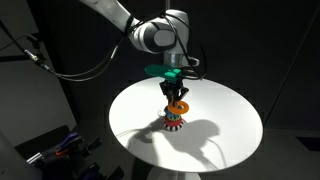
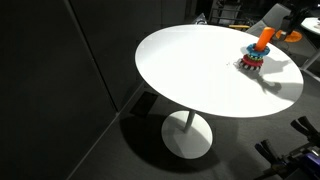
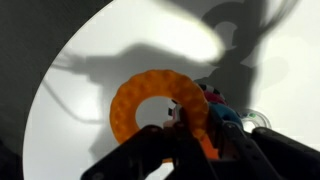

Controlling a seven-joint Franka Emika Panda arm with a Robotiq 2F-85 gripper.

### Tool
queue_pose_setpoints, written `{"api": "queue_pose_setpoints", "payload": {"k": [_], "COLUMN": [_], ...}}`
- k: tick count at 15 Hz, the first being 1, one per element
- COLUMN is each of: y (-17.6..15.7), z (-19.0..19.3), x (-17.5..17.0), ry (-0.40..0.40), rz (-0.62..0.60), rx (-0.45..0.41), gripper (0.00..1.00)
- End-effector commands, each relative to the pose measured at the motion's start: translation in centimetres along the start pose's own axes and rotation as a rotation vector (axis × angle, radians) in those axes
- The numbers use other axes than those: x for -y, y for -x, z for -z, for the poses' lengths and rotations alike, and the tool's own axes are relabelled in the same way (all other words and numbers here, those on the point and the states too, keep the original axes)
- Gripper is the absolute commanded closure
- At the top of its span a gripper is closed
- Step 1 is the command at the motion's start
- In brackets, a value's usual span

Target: Pick up orange ring and stack it on the rings stacking stand

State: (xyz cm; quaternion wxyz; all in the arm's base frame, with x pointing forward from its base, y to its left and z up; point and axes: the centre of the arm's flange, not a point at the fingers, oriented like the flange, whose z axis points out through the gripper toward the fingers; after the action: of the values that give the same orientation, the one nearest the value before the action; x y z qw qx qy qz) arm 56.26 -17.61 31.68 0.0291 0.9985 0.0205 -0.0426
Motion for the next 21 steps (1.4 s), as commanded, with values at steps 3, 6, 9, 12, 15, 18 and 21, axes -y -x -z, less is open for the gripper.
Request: {"api": "queue_pose_setpoints", "payload": {"k": [3,6,9,12,15,18,21], "y": [-0.9,-1.6,-2.6,-3.6,-4.2,-4.7,-5.2], "z": [4.4,5.9,6.9,7.5,7.9,7.7,7.0], "x": [1.1,1.7,2.2,2.6,3.3,3.9,4.3], "ry": [-0.013,-0.022,-0.034,-0.042,-0.047,-0.054,-0.051], "rz": [-0.007,0.0,0.001,0.006,0.016,0.031,0.033], "rx": [-0.029,-0.048,-0.054,-0.052,-0.041,-0.028,-0.012], "gripper": [0.92,0.92,0.92,0.92,0.92,0.92,0.92]}}
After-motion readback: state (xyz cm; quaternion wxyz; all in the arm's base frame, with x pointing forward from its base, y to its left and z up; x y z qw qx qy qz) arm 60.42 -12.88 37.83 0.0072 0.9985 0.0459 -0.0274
